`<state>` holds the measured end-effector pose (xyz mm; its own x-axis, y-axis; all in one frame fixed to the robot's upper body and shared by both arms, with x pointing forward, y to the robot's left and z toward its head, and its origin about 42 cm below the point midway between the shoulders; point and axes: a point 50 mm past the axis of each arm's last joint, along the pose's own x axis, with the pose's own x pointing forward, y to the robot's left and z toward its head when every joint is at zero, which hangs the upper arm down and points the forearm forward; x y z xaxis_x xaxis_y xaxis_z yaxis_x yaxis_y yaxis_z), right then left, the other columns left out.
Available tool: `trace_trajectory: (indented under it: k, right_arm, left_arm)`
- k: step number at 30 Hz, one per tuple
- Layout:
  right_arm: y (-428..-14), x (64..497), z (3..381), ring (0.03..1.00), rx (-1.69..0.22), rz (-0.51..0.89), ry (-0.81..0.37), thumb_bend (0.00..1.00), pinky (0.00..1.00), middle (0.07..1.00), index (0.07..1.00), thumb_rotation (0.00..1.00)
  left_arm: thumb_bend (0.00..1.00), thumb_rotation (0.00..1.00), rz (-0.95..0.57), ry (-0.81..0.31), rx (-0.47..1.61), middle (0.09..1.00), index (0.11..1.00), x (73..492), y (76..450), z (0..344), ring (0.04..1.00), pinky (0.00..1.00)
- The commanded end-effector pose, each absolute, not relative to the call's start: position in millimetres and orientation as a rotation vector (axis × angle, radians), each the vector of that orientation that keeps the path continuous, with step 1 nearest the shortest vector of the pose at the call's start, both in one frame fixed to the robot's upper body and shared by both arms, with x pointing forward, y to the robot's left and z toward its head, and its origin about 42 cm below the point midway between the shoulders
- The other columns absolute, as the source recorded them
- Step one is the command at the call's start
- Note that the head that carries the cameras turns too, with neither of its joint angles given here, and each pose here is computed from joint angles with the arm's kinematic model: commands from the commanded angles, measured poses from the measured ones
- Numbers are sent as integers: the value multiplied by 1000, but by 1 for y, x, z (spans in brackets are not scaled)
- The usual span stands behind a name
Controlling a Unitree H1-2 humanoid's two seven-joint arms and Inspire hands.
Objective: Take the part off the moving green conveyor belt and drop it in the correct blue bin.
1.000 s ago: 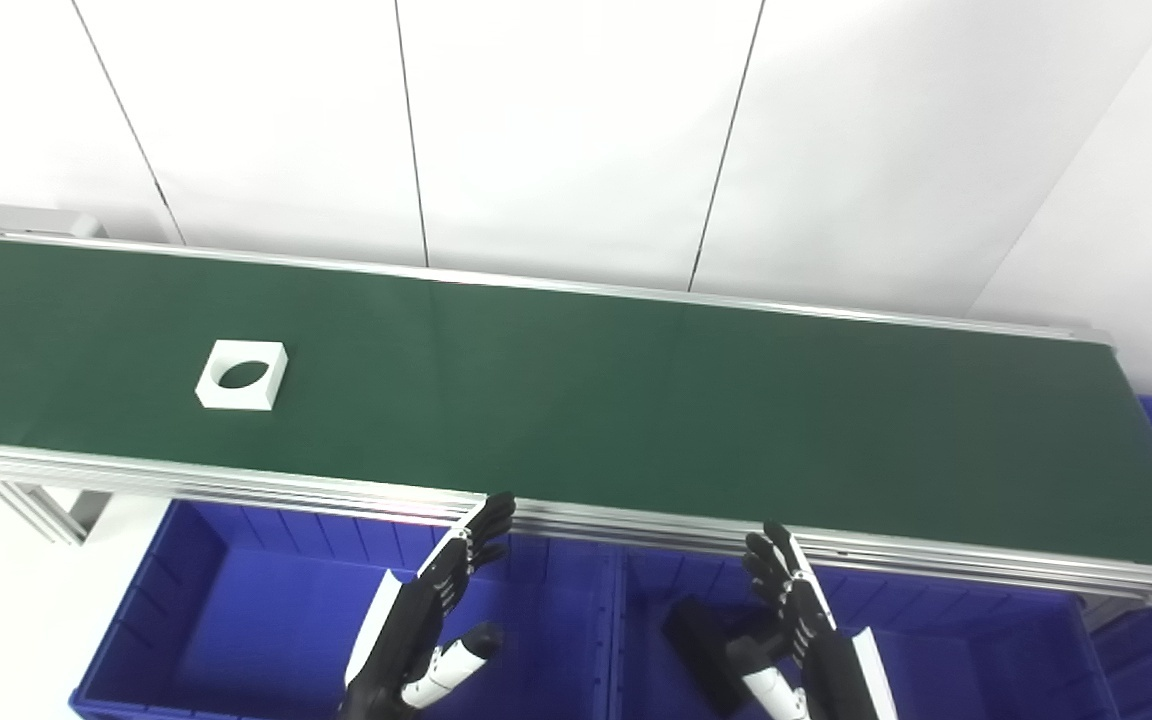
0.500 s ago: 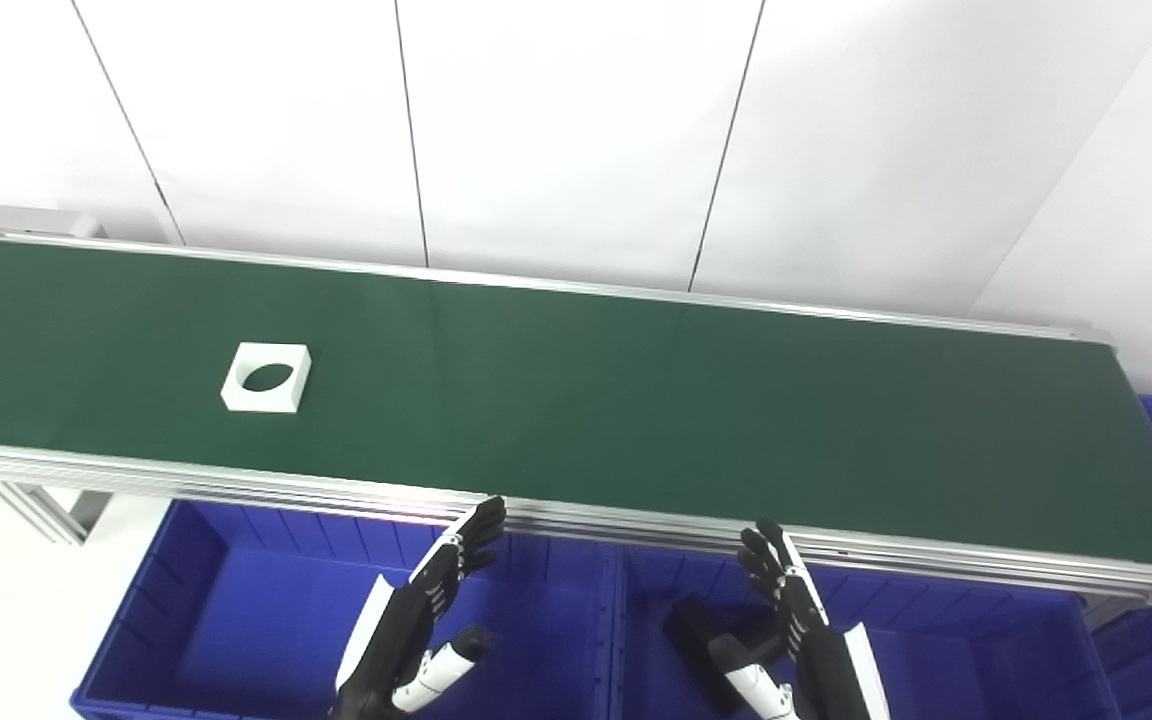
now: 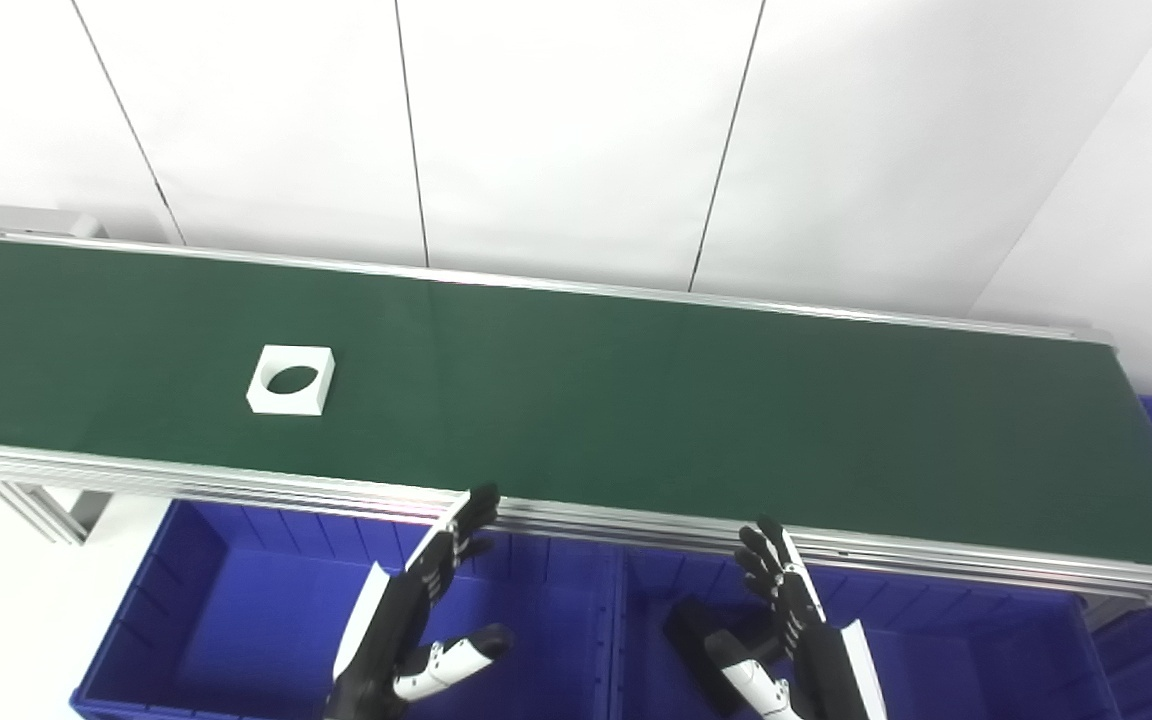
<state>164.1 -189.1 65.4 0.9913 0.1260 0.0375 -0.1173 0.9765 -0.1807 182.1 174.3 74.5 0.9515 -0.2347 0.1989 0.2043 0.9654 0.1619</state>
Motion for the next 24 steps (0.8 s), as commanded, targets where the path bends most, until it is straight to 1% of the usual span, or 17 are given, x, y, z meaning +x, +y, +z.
trace_trajectory:
  k: [1, 2, 3, 6, 8, 13, 16, 20, 24]
  right_arm:
    - [-193, 170, 73, 917, -187, 131, -133, 694, 900, 944, 996, 695]
    - [-196, 171, 71, 920, -184, 131, -130, 690, 904, 947, 998, 702]
    - [-197, 172, 70, 928, -182, 131, -129, 693, 918, 951, 1000, 719]
    - [-201, 176, 64, 951, -151, 132, -132, 671, 961, 969, 1000, 720]
    - [-202, 178, 61, 966, -148, 126, -130, 646, 993, 979, 1000, 763]
    - [-204, 183, 56, 977, -148, 126, -124, 609, 1000, 986, 1000, 806]
    - [-206, 185, 55, 999, -146, 134, -115, 575, 1000, 999, 1000, 834]
    - [-205, 189, 53, 1000, -129, 135, -122, 539, 1000, 1000, 1000, 835]
    - [-204, 193, 51, 1000, -116, 132, -127, 509, 1000, 1000, 1000, 825]
  left_arm:
    - [813, 642, -206, -346, 163, 946, 932, 197, 171, 99, 915, 841]
    - [820, 636, -203, -361, 171, 947, 934, 202, 171, 106, 914, 838]
    - [832, 599, -201, -370, 175, 949, 937, 205, 171, 111, 912, 836]
    - [844, 579, -194, -402, 226, 958, 941, 218, 174, 126, 919, 843]
    - [837, 522, -189, -417, 233, 970, 936, 226, 177, 134, 940, 874]
    - [819, 503, -171, -432, 272, 993, 952, 240, 185, 147, 971, 899]
    - [810, 521, -145, -444, 305, 994, 958, 247, 189, 153, 972, 940]
    - [782, 537, -115, -431, 371, 1000, 979, 257, 199, 162, 980, 958]
    - [778, 507, -87, -405, 404, 1000, 986, 271, 211, 167, 997, 971]
